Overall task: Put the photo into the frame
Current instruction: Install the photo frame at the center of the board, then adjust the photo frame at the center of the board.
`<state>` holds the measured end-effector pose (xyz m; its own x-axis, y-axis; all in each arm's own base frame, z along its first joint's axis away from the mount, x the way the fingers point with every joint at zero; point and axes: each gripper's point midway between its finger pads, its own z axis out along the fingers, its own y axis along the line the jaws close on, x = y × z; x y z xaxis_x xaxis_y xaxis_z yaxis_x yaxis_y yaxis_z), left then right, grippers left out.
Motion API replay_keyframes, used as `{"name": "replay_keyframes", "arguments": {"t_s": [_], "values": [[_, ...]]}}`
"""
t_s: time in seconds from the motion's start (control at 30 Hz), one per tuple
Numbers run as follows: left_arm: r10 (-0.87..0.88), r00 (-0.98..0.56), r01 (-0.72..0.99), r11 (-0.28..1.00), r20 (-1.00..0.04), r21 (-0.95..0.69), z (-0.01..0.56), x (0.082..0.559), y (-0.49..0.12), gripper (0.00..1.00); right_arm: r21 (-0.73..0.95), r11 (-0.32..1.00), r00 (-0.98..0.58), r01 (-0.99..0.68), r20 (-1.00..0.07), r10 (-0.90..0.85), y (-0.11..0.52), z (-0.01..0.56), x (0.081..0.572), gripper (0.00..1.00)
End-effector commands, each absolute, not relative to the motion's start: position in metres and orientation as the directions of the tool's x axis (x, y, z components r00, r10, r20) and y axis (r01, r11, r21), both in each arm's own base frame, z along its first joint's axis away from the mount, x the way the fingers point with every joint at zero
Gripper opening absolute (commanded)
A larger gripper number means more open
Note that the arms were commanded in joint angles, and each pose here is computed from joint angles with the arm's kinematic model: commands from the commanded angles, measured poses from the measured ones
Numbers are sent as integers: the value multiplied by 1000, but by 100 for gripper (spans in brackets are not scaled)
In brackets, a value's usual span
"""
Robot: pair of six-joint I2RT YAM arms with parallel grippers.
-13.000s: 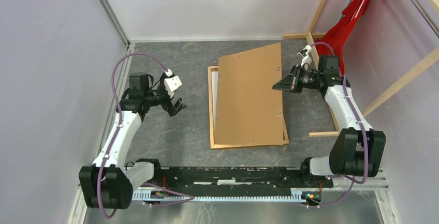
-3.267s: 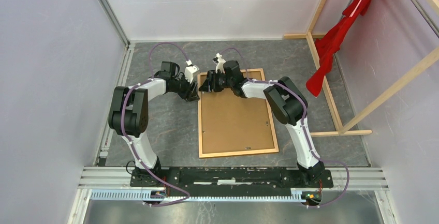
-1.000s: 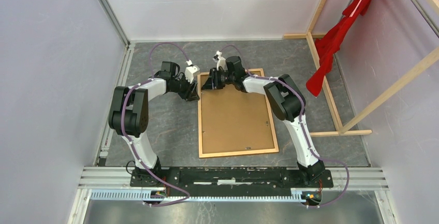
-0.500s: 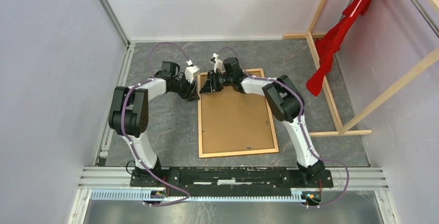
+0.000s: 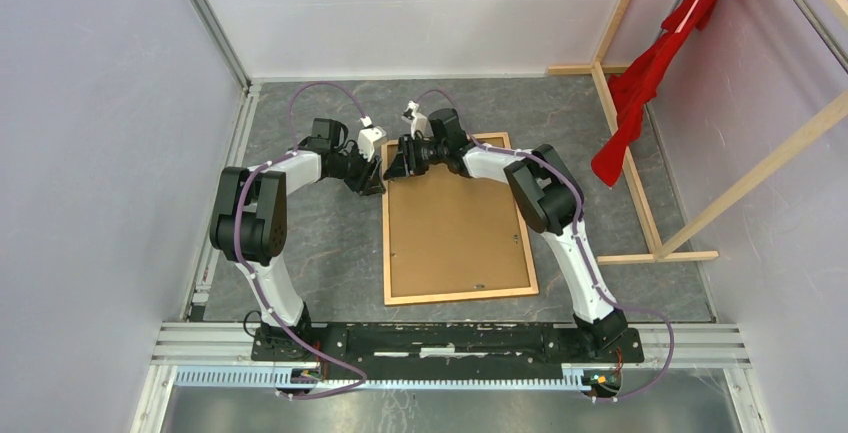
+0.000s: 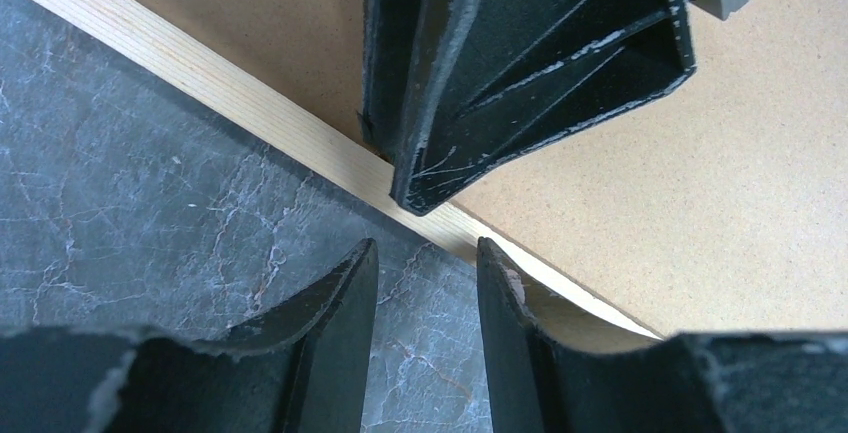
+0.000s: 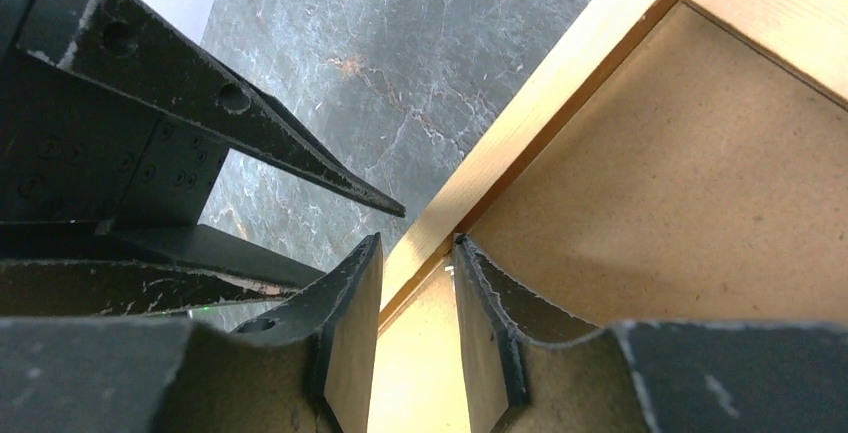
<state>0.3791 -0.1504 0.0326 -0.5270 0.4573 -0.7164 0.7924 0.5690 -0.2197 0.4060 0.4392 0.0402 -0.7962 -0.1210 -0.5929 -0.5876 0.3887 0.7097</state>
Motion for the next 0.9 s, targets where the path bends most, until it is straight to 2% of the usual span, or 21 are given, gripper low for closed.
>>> {"name": "replay_keyframes", "arguments": {"t_s": [0.0, 0.23, 0.3, 0.4, 0.53, 0.6, 0.73, 0.87], "values": [[505, -497, 811, 561, -706, -169, 33, 383, -145, 48, 693, 356, -770, -627, -622, -145, 447, 51, 410, 40], [593, -413, 846, 531, -691, -50, 59, 384, -131, 61, 580, 498, -661, -644, -750, 19, 386, 144, 465, 70], [623, -391, 857, 516, -677, -20, 64, 378, -125, 64, 542, 577, -636, -611, -770, 50, 352, 160, 473, 79], [669, -366, 876, 482, -647, 4, 64, 362, -118, 66, 492, 726, -630, -481, -769, 105, 283, 167, 474, 96], [720, -336, 897, 441, -608, 26, 52, 340, -114, 66, 441, 873, -634, -209, -740, 222, 182, 138, 452, 98], [739, -323, 905, 424, -591, 35, 47, 326, -116, 65, 413, 906, -638, -94, -723, 264, 145, 119, 436, 98], [793, -268, 924, 372, -547, 88, 38, 306, -118, 65, 419, 908, -646, -21, -699, 308, 119, 98, 415, 98], [830, -226, 940, 324, -510, 111, 31, 286, -120, 65, 461, 887, -695, -37, -650, 309, 128, 76, 407, 98]]}}
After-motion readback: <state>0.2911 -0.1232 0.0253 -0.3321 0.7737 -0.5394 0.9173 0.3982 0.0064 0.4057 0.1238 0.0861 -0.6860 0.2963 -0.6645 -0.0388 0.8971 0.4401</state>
